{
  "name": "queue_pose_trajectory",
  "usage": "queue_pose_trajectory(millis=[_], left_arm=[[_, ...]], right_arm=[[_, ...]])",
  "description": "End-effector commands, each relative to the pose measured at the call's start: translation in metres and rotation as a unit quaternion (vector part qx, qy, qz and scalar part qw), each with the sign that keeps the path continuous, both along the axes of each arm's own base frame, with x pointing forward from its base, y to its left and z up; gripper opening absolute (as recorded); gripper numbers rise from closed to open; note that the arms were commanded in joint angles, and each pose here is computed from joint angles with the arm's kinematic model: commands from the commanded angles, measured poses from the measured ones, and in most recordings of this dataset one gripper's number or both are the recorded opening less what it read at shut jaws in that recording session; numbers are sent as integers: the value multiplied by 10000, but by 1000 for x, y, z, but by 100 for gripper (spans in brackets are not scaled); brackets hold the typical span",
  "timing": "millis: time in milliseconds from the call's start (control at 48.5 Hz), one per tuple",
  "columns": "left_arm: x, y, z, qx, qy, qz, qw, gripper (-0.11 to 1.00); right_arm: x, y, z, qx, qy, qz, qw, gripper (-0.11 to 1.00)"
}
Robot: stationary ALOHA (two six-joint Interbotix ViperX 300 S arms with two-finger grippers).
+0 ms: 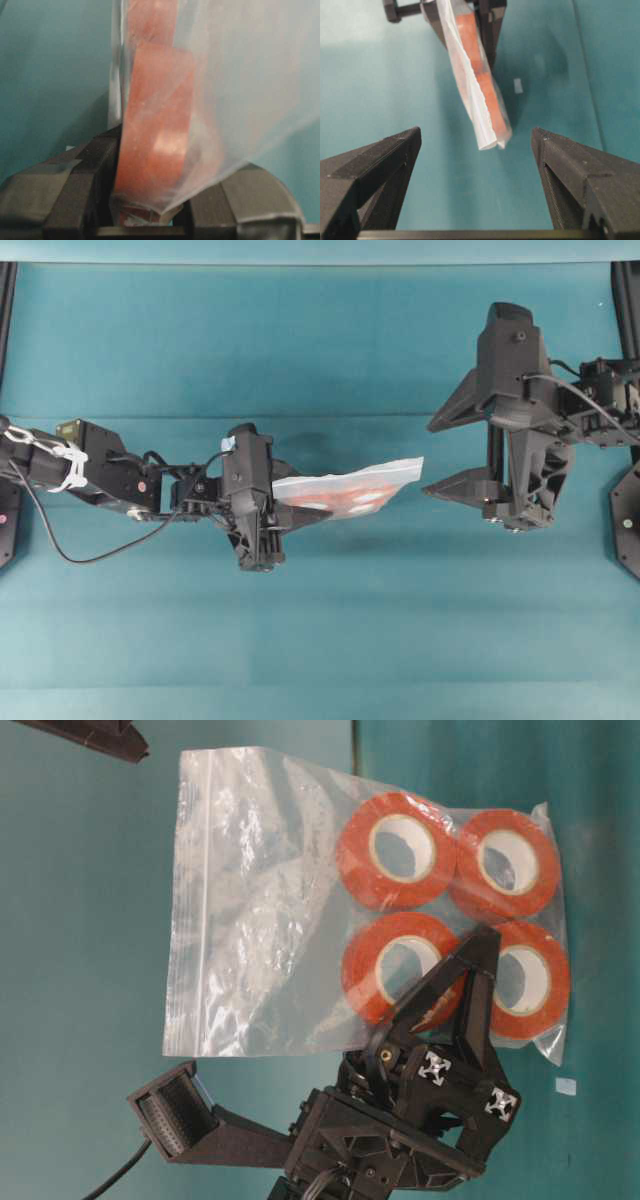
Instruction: Hand over the clear zip bag and make it stand upright.
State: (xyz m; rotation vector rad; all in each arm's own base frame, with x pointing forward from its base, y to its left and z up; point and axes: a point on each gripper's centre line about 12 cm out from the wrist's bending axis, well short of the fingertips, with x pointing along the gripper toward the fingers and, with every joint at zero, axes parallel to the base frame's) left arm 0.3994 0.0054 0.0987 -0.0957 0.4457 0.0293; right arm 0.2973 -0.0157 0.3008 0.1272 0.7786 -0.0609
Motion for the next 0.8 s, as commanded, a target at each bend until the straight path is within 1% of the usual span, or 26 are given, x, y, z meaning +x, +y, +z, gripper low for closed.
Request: queue_pose_trajectory(millis=[0,783], left_arm=[[2,-3,4,-2,-46,-41,10000,25],[2,-4,4,-2,-46,-49,10000,25]], right_arm=[[-1,0,8,28,-131,-32,9999,91],[-1,0,7,34,-124,-29,9999,91]])
